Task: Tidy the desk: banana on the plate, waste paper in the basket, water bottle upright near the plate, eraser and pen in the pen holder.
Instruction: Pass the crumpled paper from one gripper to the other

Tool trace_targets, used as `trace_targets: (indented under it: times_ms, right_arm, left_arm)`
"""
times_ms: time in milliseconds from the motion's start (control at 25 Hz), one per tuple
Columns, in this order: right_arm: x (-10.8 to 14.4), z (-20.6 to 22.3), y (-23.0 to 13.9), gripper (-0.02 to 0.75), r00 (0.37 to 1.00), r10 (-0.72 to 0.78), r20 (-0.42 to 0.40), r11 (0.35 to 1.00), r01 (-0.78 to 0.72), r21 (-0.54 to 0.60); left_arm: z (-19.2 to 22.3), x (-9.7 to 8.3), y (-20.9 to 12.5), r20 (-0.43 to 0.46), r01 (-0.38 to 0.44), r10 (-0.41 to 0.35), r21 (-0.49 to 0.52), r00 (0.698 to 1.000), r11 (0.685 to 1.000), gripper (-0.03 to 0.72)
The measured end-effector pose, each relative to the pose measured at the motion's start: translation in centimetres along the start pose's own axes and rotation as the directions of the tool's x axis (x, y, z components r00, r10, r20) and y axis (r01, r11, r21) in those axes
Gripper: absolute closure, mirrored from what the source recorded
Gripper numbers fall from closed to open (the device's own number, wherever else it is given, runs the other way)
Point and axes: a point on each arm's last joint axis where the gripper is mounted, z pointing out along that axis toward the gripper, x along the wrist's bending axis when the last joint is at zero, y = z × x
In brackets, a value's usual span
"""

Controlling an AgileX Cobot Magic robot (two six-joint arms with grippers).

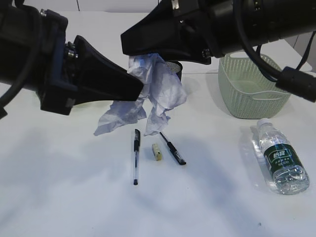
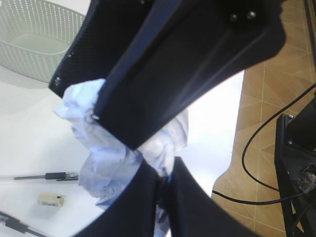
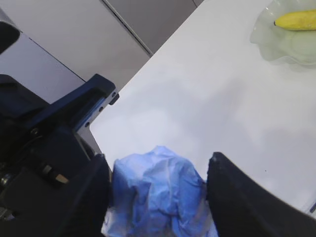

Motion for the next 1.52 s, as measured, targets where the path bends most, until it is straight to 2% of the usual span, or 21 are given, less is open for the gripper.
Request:
trace_targets:
  times_ms: [240, 320, 560, 760, 800, 880, 960, 1040, 1160, 1280, 1520]
  right_arm:
    - [0.2, 0.0, 0.0, 0.505, 1.0, 0.009, -0.021, 1.0, -0.009, 0.005]
    - [0.2, 0.0, -0.1, 0.559, 1.0, 0.009, -0.022, 1.0, -0.009, 0.006]
    - [0.2, 0.0, -0.1, 0.672, 1.0, 0.01, -0.026, 1.0, -0.009, 0.008]
    - [0.2, 0.0, -0.1, 0.685, 1.0, 0.01, -0.026, 1.0, -0.009, 0.008]
    - [0.2, 0.0, -0.1, 0.685, 1.0, 0.01, -0.026, 1.0, -0.009, 0.008]
    - [0.2, 0.0, -0.1, 0.686, 1.0, 0.008, -0.023, 1.0, -0.008, 0.008]
    - [0.2, 0.0, 0.0, 0.687, 1.0, 0.007, -0.017, 1.0, -0.007, 0.004]
    - [0.1, 0.0, 0.0, 0.687, 1.0, 0.006, -0.007, 1.0, -0.006, -0.002]
    - [0.0, 0.0, 0.0, 0.687, 1.0, 0.003, -0.001, 1.0, -0.003, -0.003]
    - [0.1, 0.0, -0.1, 0.689, 1.0, 0.003, -0.013, 1.0, -0.003, 0.008]
    - [0.2, 0.0, -0.1, 0.689, 1.0, 0.003, -0.021, 1.0, -0.003, 0.014]
  left_arm:
    - [0.0, -0.1, 0.2, 0.006, 0.006, -0.006, -0.018, 1.0, 1.0, 0.682]
    - [0.0, -0.1, 0.2, 0.008, 0.008, -0.008, -0.021, 1.0, 1.0, 0.682]
    - [0.0, -0.1, 0.2, 0.009, 0.009, -0.009, -0.024, 1.0, 1.0, 0.682]
    - [0.0, -0.1, 0.3, 0.002, 0.007, -0.007, -0.028, 1.0, 1.0, 0.658]
    - [0.0, 0.0, 0.3, -0.002, 0.007, -0.008, -0.03, 1.0, 1.0, 0.637]
    - [0.0, 0.0, 0.3, -0.011, 0.007, -0.007, -0.036, 1.0, 0.999, 0.548]
    - [0.0, 0.0, 0.4, -0.012, 0.009, -0.009, -0.038, 1.0, 0.999, 0.423]
    - [0.0, 0.0, 0.4, -0.011, 0.01, -0.011, -0.039, 1.0, 0.999, 0.267]
    - [0.0, 0.1, 0.4, -0.018, 0.01, -0.011, -0.044, 1.0, 0.999, 0.108]
    - [0.0, 0.4, 0.5, -0.054, 0.0, -0.003, -0.054, 0.999, 0.999, 0.061]
    - [-0.1, 1.0, 0.7, -0.125, -0.028, 0.019, -0.067, 0.992, 0.997, 0.049]
